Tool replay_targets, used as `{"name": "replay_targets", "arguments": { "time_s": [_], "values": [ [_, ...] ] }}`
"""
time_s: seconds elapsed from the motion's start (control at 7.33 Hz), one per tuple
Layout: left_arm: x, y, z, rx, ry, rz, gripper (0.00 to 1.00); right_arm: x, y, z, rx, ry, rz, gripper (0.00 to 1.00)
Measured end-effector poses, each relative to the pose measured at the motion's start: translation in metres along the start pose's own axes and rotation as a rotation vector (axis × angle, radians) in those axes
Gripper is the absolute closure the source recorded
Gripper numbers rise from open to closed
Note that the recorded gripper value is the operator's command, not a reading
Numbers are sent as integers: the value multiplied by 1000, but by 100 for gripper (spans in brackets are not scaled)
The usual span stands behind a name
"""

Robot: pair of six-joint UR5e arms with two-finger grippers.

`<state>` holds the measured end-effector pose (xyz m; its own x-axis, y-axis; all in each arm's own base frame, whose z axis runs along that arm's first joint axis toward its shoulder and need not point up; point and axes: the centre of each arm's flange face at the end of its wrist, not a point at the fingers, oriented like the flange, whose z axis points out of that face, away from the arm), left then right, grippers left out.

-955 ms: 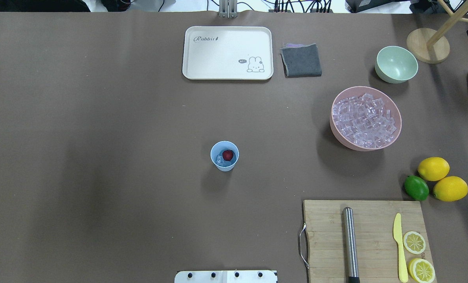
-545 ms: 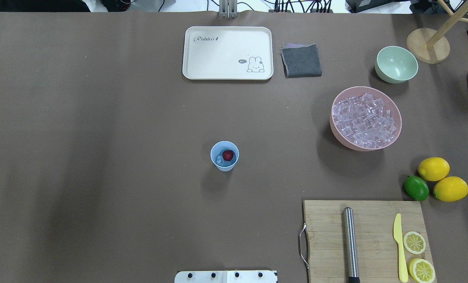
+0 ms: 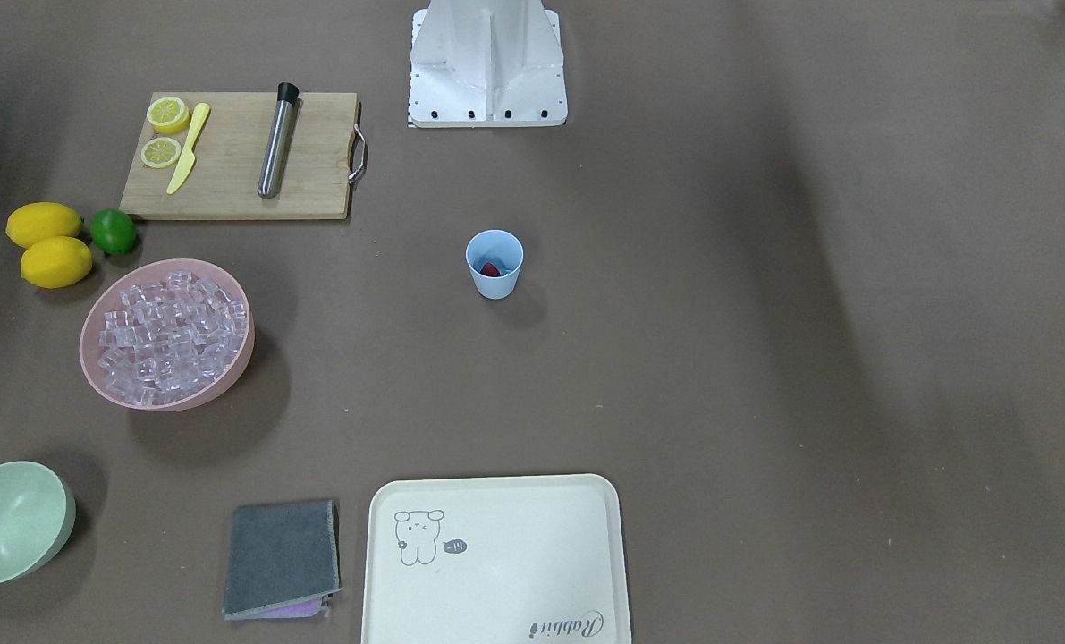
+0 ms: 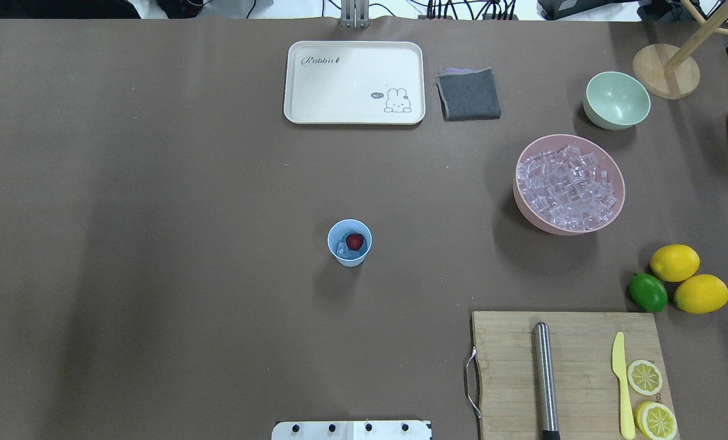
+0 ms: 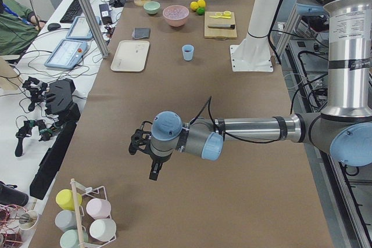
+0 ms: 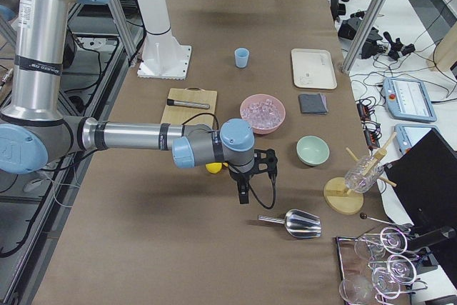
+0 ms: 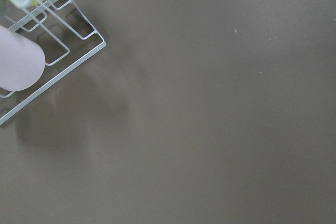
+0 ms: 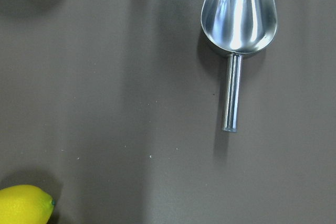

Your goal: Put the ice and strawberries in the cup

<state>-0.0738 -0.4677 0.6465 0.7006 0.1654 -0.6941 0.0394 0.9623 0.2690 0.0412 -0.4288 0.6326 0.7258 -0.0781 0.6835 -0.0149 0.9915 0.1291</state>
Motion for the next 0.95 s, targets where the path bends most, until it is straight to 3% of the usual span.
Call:
{"name": "replay_targets", "arguments": {
  "time_s": [0.95],
  "values": [
    [23, -32, -5, 23, 22, -79, 2, -6, -36, -21, -50, -3, 9, 0]
  ]
}}
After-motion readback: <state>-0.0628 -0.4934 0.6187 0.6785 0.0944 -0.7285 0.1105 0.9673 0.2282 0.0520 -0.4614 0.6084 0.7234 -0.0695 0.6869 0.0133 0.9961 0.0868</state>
